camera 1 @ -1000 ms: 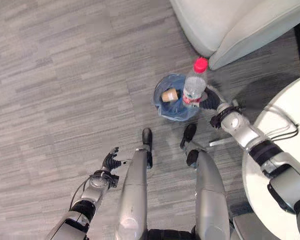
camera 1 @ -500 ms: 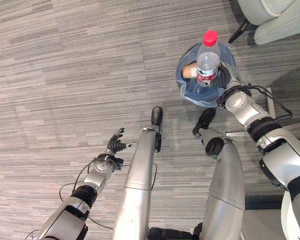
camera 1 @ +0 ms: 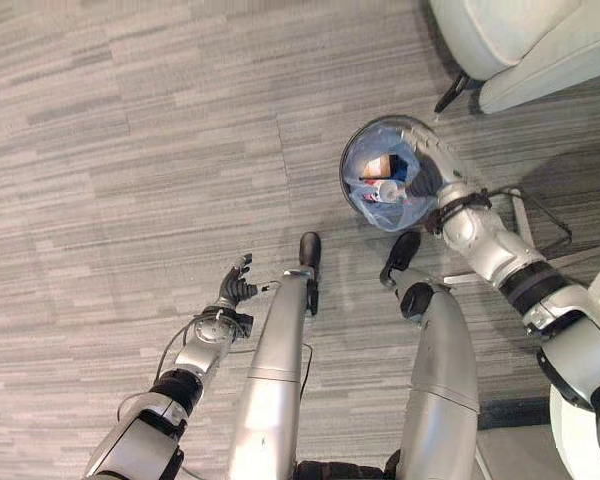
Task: Gather garbage on tea table into small bin, then transfer packed bag to large trash can.
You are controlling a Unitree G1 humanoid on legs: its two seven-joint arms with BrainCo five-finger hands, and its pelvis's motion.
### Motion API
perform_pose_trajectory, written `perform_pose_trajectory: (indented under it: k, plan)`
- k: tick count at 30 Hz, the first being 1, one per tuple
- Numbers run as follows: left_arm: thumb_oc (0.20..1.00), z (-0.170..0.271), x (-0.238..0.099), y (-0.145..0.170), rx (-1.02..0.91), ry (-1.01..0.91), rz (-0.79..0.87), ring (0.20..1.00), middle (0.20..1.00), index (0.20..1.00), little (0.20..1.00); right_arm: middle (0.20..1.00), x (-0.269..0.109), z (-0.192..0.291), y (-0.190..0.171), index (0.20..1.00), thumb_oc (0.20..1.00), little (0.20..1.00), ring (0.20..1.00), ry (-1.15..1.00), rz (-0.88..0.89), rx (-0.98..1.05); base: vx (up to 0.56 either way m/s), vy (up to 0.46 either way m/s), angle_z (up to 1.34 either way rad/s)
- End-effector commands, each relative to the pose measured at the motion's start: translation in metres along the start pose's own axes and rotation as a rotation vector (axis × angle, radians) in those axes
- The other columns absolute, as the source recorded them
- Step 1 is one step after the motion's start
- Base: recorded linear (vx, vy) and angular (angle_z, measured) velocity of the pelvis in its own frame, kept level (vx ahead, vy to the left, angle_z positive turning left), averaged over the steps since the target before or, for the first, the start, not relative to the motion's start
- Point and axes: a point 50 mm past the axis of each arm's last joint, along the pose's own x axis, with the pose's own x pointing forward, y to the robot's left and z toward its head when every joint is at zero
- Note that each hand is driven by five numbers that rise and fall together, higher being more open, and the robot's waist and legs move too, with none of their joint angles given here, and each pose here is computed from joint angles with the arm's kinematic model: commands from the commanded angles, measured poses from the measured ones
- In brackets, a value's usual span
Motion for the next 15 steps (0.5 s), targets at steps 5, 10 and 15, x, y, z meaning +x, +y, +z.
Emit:
perform_pose_trajectory:
  k: [5, 10, 15]
  plan:
    - [1.000, -0.008, -0.004, 0.002, 0.048, -0.002, 0.008, 1.000, 1.000, 1.000, 1.000, 1.000, 0.005, -0.010, 0.013, 1.000, 1.000, 1.000, 1.000, 0.017, 0.101, -0.249, -0.02, -0.028, 0.06]
    - [1.000, -0.001, -0.001, 0.002, 0.055, -0.024, 0.009, 1.000, 1.000, 1.000, 1.000, 1.000, 0.001, -0.023, 0.034, 1.000, 1.000, 1.000, 1.000, 0.101, 0.204, -0.362, -0.01, -0.043, 0.08]
    - [1.000, 0.002, 0.001, -0.003, 0.080, -0.036, -0.013, 1.000, 1.000, 1.000, 1.000, 0.200, -0.004, -0.030, 0.047, 0.200, 0.200, 0.200, 0.200, 0.185, 0.264, -0.342, 0.00, -0.020, 0.20]
